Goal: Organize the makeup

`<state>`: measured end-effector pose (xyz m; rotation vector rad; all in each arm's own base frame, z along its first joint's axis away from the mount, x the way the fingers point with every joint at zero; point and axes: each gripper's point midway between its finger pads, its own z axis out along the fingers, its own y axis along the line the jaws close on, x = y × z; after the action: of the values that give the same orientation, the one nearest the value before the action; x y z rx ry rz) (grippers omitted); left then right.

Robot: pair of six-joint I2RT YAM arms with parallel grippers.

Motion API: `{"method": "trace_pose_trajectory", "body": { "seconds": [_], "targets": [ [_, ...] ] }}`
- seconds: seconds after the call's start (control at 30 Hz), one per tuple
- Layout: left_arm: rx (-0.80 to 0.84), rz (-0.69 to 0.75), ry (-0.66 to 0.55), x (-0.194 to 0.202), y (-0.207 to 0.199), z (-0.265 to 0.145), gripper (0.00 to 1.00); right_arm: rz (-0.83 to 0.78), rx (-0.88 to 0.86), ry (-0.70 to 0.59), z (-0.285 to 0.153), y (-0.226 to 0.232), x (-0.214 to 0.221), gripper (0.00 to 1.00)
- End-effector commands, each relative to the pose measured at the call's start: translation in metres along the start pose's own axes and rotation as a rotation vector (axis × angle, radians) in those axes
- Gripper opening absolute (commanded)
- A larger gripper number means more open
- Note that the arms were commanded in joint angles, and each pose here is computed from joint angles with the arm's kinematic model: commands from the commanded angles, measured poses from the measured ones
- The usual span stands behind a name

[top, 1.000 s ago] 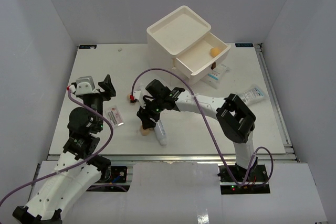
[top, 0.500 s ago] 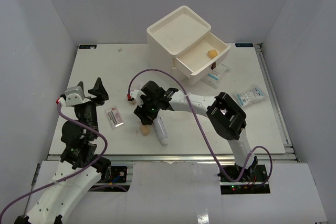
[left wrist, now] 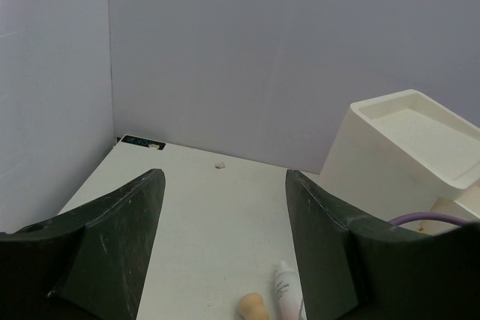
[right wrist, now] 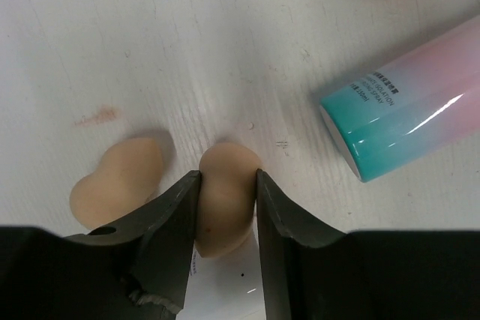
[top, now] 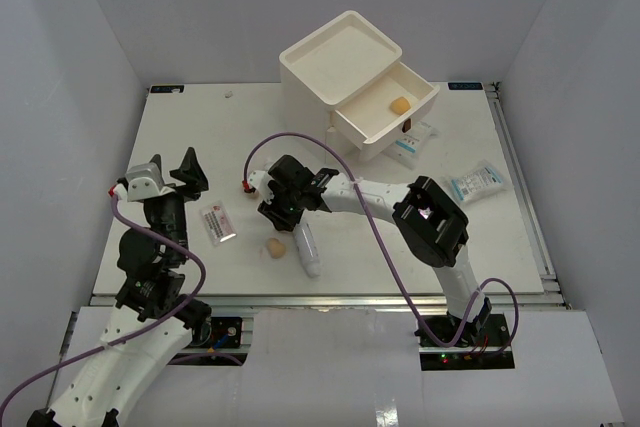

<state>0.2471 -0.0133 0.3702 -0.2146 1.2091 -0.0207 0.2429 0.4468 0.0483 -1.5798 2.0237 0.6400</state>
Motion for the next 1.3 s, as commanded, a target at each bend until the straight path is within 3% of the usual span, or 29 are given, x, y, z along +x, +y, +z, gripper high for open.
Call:
{"method": "trace_pose_trajectory", "body": {
  "seconds": [0.0, 0.13, 0.3, 0.5, 0.63, 0.83, 0.97, 1.1, 1.27],
  "targets": [
    [0.017, 0.010, 0.010, 0.006, -0.004, 0.002, 0.76, -0.026, 0.022, 0.013, 0.004, -0.004, 0.000, 0.33],
    [0.021, 0.013, 0.013, 0.007, -0.005, 0.002, 0.76, -0.040, 0.013, -0.013, -0.003, -0.002, -0.012, 0.18],
    [0.039, 0.023, 0.032, 0.014, -0.009, 0.004, 0.75, -0.071, -0.031, -0.093, -0.031, 0.005, -0.041, 0.12],
    [0.111, 0.025, 0.053, 0.020, -0.023, 0.004, 0.76, -0.162, -0.176, -0.265, -0.109, 0.028, -0.079, 0.11],
    [0.180, 0.022, 0.081, 0.027, -0.037, 0.004, 0.76, -0.223, -0.204, -0.459, -0.203, 0.022, -0.102, 0.12],
    [0.303, 0.025, 0.135, 0.041, -0.062, 0.003, 0.77, -0.165, 0.052, -0.628, -0.309, -0.059, -0.096, 0.13],
    [0.393, 0.000, 0.208, 0.058, -0.084, 0.002, 0.77, -0.034, 0.383, -0.684, -0.365, -0.146, -0.073, 0.15],
    [0.442, 0.009, 0.281, 0.079, -0.097, 0.002, 0.78, 0.062, 0.578, -0.672, -0.384, -0.207, -0.056, 0.17],
    [0.468, 0.015, 0.328, 0.093, -0.103, 0.002, 0.78, 0.124, 0.707, -0.609, -0.372, -0.263, -0.045, 0.20]
  ]
}}
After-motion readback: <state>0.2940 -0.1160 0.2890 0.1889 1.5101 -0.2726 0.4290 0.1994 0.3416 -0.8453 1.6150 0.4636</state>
